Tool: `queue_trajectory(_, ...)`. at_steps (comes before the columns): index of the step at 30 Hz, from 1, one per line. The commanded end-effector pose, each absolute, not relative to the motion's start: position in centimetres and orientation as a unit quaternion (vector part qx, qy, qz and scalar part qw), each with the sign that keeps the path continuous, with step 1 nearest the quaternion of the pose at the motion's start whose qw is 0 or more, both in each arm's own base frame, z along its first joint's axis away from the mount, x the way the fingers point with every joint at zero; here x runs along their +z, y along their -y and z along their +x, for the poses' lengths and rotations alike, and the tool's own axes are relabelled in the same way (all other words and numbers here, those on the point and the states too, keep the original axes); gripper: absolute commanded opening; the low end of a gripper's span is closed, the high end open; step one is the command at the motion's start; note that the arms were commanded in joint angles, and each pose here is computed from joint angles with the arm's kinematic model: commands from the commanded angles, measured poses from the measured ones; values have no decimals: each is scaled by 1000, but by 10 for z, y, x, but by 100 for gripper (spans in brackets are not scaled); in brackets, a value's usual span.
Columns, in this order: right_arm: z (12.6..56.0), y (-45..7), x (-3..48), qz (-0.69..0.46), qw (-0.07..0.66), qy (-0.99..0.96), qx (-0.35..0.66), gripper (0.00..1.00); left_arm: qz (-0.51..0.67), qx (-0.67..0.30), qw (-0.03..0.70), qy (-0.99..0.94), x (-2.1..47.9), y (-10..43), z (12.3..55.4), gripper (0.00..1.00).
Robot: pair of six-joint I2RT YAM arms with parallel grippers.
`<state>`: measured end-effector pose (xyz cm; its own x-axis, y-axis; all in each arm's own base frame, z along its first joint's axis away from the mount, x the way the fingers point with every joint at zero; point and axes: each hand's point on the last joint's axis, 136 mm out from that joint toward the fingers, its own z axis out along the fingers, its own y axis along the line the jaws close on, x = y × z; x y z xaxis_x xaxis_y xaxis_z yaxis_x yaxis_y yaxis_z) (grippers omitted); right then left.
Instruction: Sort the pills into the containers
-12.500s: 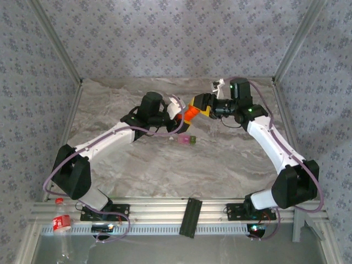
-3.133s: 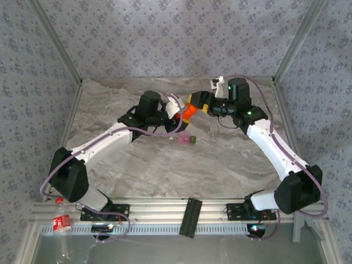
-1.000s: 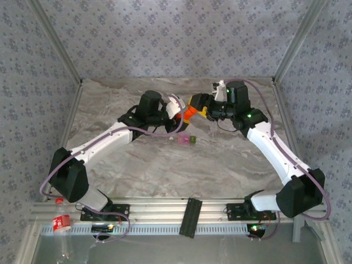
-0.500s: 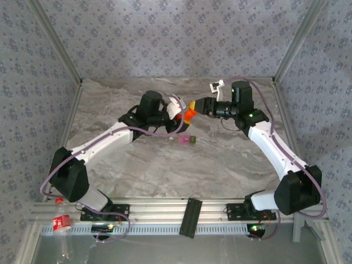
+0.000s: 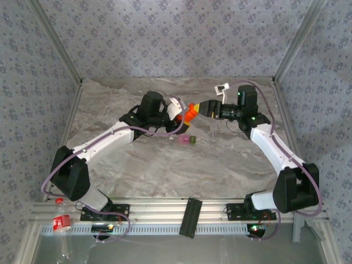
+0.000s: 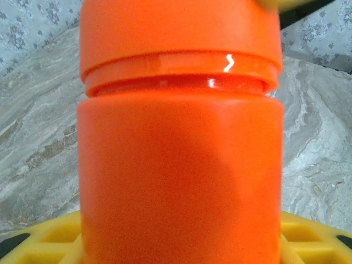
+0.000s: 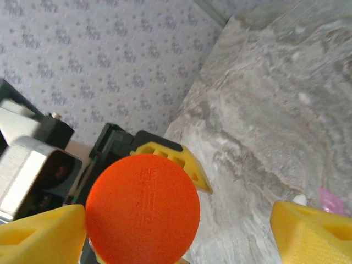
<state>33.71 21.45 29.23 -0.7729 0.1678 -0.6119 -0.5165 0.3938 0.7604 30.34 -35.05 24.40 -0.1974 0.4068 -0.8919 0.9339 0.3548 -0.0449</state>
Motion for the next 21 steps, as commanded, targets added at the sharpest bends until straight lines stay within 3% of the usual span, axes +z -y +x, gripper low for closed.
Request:
queue_trajectory(1,346,-190,313,-11,336,-782,526,89,472,-317,466,-678,277,352,307,0)
queue_trajectory(8,347,-179,309,109,303,-804,500,88,475,-294,470,-683,275,348,312,0)
queue_trajectory(21,347,-225,311,73,283,-812,505,85,475,-297,466,-685,272,349,312,0)
